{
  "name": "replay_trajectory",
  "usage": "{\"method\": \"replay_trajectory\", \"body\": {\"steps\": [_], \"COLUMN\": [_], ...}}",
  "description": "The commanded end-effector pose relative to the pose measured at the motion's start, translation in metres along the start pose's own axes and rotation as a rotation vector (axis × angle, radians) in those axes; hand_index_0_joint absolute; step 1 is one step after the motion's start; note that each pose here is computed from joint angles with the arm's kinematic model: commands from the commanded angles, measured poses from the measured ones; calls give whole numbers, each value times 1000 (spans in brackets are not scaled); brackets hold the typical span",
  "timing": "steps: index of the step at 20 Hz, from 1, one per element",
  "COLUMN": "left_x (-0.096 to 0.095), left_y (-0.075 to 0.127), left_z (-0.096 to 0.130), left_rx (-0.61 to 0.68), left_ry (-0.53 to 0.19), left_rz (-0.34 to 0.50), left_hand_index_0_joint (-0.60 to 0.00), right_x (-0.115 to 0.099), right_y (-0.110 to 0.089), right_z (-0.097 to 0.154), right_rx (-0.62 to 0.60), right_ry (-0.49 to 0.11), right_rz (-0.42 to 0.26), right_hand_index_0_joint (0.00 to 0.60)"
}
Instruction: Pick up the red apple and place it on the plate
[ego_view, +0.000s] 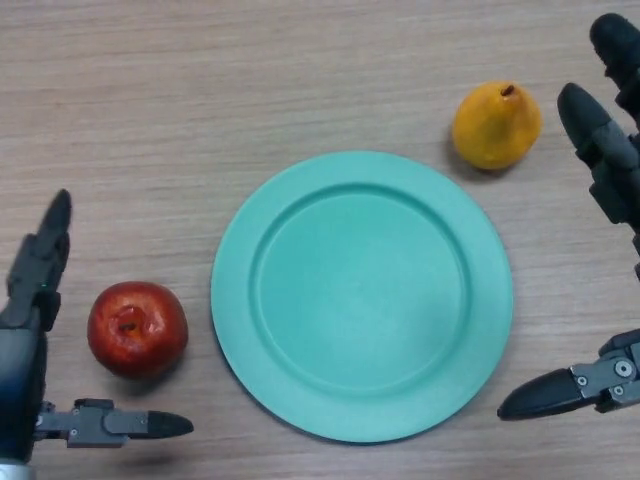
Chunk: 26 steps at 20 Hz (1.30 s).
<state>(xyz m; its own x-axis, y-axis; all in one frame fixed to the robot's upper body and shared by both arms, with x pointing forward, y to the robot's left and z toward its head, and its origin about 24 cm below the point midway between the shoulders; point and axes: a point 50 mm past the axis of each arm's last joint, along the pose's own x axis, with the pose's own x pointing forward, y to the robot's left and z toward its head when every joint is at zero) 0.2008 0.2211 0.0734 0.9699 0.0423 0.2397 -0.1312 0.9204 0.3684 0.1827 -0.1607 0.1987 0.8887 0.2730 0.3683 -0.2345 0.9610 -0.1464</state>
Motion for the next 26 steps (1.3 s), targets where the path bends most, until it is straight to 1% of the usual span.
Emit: {"method": "replay_trajectory", "body": {"steps": [1, 3, 4, 5, 7, 8, 9, 10, 11, 12, 13, 14, 15, 16, 19, 20, 21, 22, 23, 24, 25, 26], "left_x": [-1, -1, -4, -6, -7, -5, -4, -1, 0, 1, 1, 1, 0, -2, -3, 0, 3, 10, 16, 22, 27, 34], "left_y": [10, 7, 1, -3, -4, -5, -6, -6, -6, -5, -2, 3, 7, 11, 15, 13, 7, -2, -9, -22, -36, -52], "left_z": [13, 4, -1, -3, -4, -5, -5, -4, -2, 3, 7, 10, 14, 21, 49, 61, 68, 77, 84, 92, 94, 95], "left_rx": [33, 33, 96, 137, 141, 124, 106, 84, 65, 19, -9, -8, -22, -31, -13, -10, 13, 52, 62, 78, 132, 154], "left_ry": [-119, -47, -7, -8, -4, 5, 7, 7, 5, 2, 1, -5, -3, -2, -73, -117, -147, -214, -257, -322, -355, -368], "left_rz": [75, 68, 28, 3, -1, 0, 7, 19, 33, 63, 83, 103, 142, 158, 177, 171, 135, 108, 86, 36, -17, -56], "left_hand_index_0_joint": [0, 0, 0, 0, -200, -350, -250, -299, -399, -549, -599, -600, -600, -600, -600, -600, -600, -600, -600, -600, -600, -600], "right_x": [-4, -4, -4, -4, -4, -3, -3, -3, -3, -3, -3, -5, -5, -6, -9, -9, -10, -10, -11, -11, -12, -12], "right_y": [-7, -8, -8, -9, -9, -10, -10, -10, -9, -9, -10, -9, -9, -10, -11, -11, -11, -12, -12, -13, -14, -15], "right_z": [27, 28, 28, 28, 28, 29, 29, 30, 30, 32, 33, 33, 32, 32, 34, 34, 35, 35, 36, 37, 38, 38], "right_rx": [4, 4, 2, 3, 3, 4, 2, -2, -4, -5, -6, -10, -11, -11, -9, -12, -9, -7, -6, -6, -7, -11], "right_ry": [-175, -180, -181, -178, -177, -176, -177, -179, -182, -187, -190, -192, -188, -184, -192, -195, -198, -199, -202, -200, -202, -207], "right_rz": [-31, -41, -45, -48, -50, -51, -51, -51, -52, -53, -55, -56, -56, -58, -60, -62, -64, -65, -66, -66, -68, -72], "right_hand_index_0_joint": [0, 0, 0, 0, 0, 0, 0, 0, 0, 0, 0, 0, 0, 0, 0, 0, 0, 0, 0, 0, 0, 0]}}
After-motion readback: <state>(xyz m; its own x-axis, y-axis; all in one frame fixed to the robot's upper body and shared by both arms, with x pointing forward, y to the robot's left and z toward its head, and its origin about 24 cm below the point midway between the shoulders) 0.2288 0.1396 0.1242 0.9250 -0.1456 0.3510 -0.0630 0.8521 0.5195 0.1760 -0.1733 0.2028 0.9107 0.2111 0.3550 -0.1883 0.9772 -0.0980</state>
